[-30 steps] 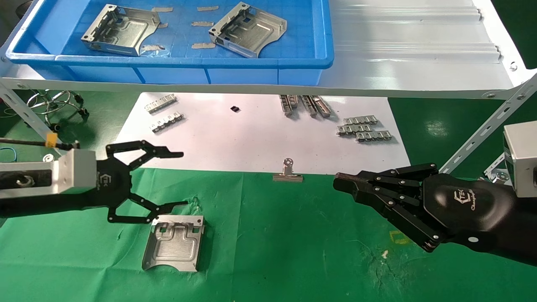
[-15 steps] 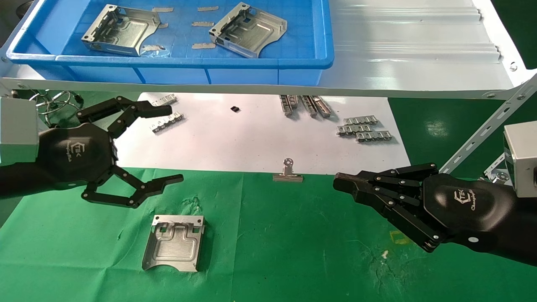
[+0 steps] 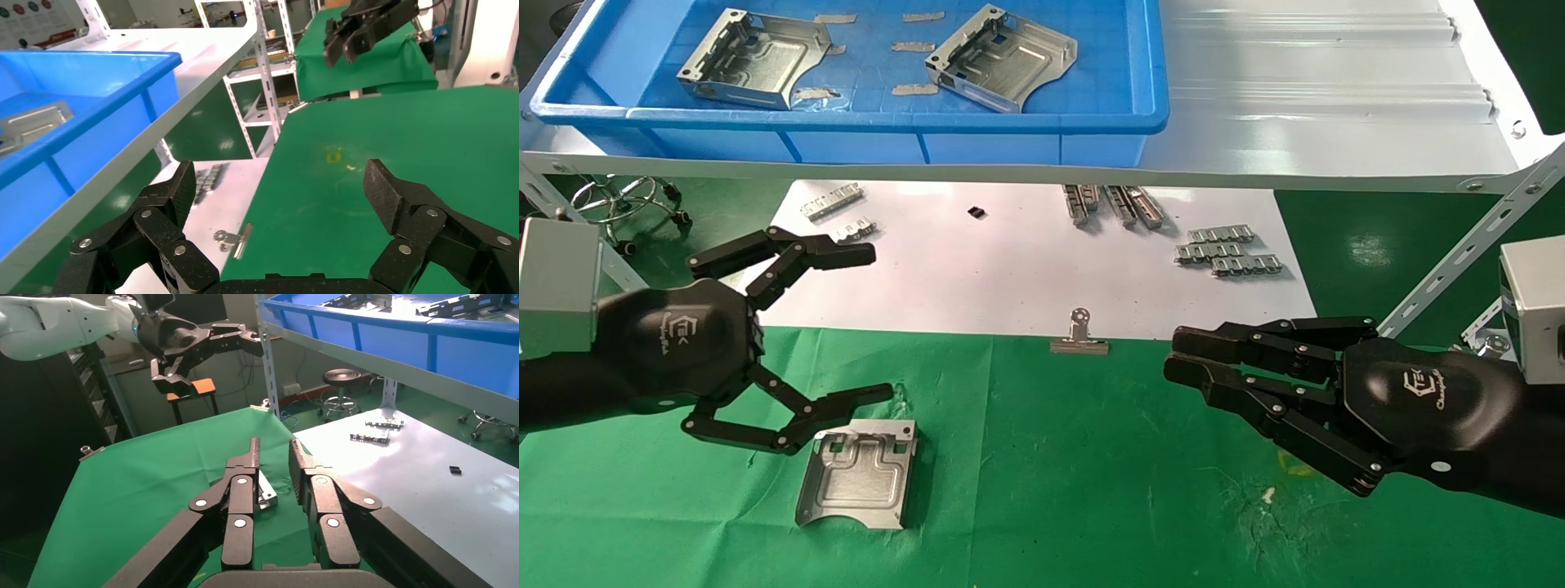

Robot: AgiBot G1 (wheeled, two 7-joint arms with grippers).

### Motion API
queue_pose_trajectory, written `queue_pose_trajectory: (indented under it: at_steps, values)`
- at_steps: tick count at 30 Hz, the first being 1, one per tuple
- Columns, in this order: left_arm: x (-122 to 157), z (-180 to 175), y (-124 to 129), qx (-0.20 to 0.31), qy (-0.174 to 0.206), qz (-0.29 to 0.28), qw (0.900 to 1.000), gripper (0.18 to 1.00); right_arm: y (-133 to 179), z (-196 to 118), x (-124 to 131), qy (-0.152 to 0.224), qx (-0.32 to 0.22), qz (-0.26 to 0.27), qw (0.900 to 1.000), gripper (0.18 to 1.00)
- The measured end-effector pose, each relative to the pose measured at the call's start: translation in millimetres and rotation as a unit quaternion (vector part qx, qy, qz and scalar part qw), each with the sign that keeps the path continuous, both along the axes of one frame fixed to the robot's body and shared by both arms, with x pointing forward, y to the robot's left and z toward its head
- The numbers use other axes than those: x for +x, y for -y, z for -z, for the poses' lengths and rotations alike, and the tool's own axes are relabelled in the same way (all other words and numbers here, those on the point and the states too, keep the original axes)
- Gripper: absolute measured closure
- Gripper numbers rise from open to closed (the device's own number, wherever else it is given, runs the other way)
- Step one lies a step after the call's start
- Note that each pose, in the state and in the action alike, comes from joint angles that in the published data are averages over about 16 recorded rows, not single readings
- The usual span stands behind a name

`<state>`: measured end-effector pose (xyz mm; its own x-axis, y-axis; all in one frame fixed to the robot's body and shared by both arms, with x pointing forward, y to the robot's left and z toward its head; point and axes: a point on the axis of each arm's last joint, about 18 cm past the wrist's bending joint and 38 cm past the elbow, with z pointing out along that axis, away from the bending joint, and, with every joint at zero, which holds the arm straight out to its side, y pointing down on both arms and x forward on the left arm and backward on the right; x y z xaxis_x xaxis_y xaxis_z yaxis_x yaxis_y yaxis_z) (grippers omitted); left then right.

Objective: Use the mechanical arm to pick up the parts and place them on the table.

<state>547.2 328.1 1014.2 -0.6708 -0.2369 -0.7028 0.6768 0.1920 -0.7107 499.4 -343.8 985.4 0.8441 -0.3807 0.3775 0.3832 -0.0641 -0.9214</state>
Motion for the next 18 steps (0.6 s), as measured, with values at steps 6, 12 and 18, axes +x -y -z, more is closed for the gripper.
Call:
queue_pose_trajectory:
  at_steps: [6, 12, 18]
  values:
    - [-8.9, 3.7, 4.8, -0.006, -0.022, 0.011, 0.9997, 0.183, 0.0, 0.0, 0.0, 0.000, 0.000, 0.000, 1.000, 0.834]
    - [-18.4, 7.2, 9.2, -0.010, -0.043, 0.021, 0.9988, 0.183, 0.0, 0.0, 0.0, 0.000, 0.000, 0.000, 1.000, 0.716]
    - [-28.4, 10.4, 13.4, -0.013, -0.064, 0.029, 0.9975, 0.183, 0.0, 0.0, 0.0, 0.000, 0.000, 0.000, 1.000, 0.573]
